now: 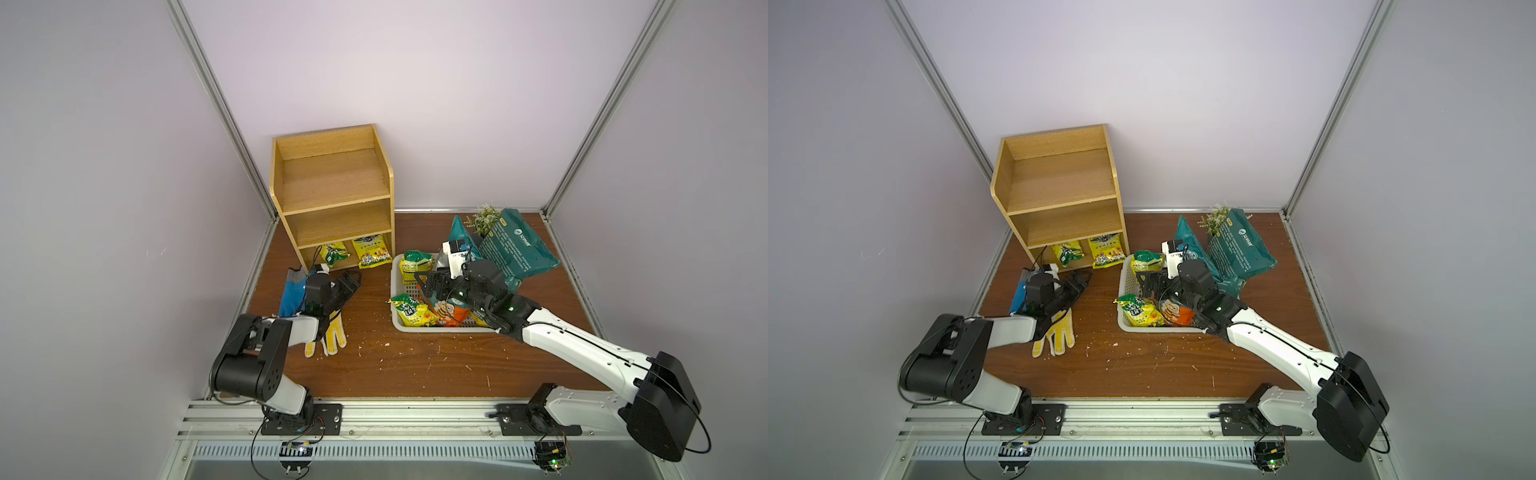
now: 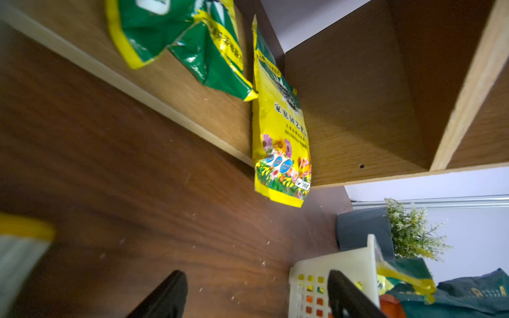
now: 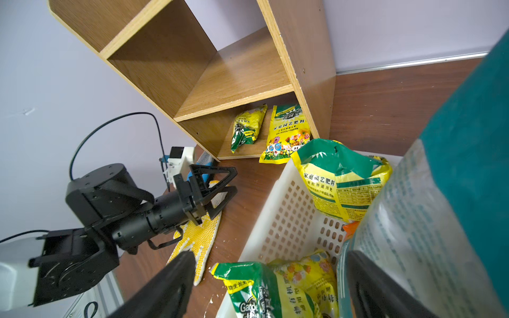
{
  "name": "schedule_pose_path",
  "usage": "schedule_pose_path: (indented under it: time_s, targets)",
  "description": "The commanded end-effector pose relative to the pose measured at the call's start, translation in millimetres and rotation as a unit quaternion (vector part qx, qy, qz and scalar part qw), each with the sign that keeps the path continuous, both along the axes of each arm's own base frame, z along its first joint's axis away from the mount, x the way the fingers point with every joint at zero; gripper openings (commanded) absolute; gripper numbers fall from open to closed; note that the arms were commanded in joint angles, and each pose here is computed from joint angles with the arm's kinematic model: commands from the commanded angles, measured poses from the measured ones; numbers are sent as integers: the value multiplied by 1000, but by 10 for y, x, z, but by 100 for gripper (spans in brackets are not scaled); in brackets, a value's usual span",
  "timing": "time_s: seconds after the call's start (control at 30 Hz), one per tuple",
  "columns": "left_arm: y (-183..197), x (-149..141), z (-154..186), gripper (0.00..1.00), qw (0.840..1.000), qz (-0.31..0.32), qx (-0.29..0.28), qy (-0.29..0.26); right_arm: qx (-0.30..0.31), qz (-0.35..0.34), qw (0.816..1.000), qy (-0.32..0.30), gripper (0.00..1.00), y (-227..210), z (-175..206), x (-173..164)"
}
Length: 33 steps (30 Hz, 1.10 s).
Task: Take down the fertilizer bag from the shelf
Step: Pick up the fertilizer bag from the shelf.
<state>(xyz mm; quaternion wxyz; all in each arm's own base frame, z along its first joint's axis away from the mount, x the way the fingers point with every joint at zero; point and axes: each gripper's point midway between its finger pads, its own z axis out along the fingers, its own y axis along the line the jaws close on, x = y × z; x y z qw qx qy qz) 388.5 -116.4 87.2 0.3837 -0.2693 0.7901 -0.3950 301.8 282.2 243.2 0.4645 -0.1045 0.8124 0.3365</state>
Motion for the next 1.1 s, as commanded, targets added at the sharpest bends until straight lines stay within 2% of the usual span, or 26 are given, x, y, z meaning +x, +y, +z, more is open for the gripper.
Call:
schedule_pose_path:
  time_s: [0.0,0.23,0.47,0.67,0.8,0.83,0.9,1.0,1.07]
  targets:
    - [-170,175,161,80,999,-6,-1,-45,5,-10,1000,-22,92,-53,116,24]
    - [-155,379,-86,75,1000,19,-3,-20,-9,-16,999,-29,92,-106,96,25]
    - [-249,648,-210,53,1000,11,0,-20,-27,-18,999,-39,92,-156,132,13]
    - [-266,806,-186,47,999,11,13,-35,-44,-33,997,-51,92,-271,169,-2]
    - [-332,902,-223,31,999,0,6,-35,-48,-38,997,-56,92,-314,176,-11]
    - [-346,916,-238,24,999,-4,5,-33,-48,-37,997,-57,92,-316,181,-14]
    - [-384,944,-247,1,999,-12,2,-34,-51,-38,996,-57,92,-326,182,-13]
    - [-389,915,-211,0,999,-14,-4,-34,-58,-45,995,-65,99,-355,193,4]
    - [-374,863,-123,0,999,-15,-1,-42,-47,-88,993,-58,99,-470,203,67]
